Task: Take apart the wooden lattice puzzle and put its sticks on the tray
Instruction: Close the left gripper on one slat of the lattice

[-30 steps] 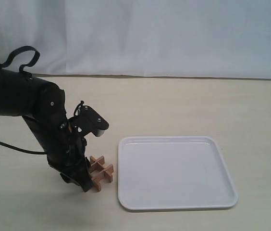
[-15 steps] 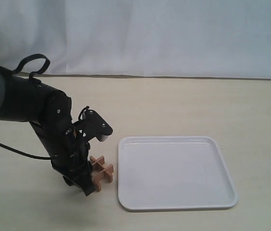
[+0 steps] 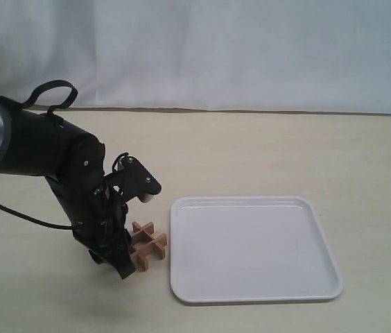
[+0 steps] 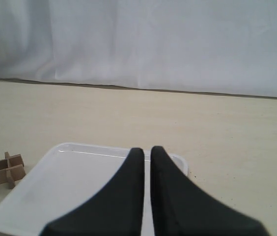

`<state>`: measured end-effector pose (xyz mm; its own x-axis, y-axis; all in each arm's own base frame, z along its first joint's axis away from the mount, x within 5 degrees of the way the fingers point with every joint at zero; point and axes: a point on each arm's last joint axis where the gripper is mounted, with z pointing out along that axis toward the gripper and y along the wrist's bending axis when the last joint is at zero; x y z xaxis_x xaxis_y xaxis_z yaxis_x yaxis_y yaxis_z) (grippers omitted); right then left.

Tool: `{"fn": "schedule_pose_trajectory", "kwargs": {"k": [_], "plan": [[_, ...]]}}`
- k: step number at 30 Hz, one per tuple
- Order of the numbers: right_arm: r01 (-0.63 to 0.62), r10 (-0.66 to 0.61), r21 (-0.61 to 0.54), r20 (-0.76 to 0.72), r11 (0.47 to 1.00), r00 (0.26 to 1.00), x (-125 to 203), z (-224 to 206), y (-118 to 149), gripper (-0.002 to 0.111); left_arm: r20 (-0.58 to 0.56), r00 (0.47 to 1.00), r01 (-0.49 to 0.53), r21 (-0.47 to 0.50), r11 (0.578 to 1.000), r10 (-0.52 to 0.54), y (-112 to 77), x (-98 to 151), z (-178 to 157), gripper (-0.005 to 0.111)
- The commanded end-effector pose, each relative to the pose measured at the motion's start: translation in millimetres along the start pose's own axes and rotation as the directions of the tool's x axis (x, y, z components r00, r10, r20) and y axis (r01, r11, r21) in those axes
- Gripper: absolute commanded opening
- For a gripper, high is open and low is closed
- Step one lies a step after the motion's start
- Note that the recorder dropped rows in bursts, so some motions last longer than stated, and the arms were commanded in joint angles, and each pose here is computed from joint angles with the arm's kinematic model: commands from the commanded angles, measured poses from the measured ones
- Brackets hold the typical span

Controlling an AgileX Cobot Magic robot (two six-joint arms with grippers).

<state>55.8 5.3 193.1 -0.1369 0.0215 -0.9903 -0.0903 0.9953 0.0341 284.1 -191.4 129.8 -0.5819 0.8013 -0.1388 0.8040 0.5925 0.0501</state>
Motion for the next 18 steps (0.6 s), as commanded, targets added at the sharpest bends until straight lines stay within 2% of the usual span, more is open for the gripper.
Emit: {"fn": "schedule_pose_trajectory", "kwargs": {"k": [1,9,18], "plan": [[0.005,-0.005,0.001,0.010,1.000,1.000,-1,0,0,0.005,0.015,1.000,-0.014,-0.022,1.000,0.014,1.4,-1,-4,0.043],[0.005,-0.005,0.001,0.010,1.000,1.000,-1,0,0,0.005,0.045,0.999,-0.023,-0.043,0.999,0.025,4.0,-4,-3,0.043],[0.005,-0.005,0.001,0.010,1.000,1.000,-1,0,0,0.005,0.017,1.000,-0.025,-0.032,0.999,0.025,3.6,-3,10,0.043]]}}
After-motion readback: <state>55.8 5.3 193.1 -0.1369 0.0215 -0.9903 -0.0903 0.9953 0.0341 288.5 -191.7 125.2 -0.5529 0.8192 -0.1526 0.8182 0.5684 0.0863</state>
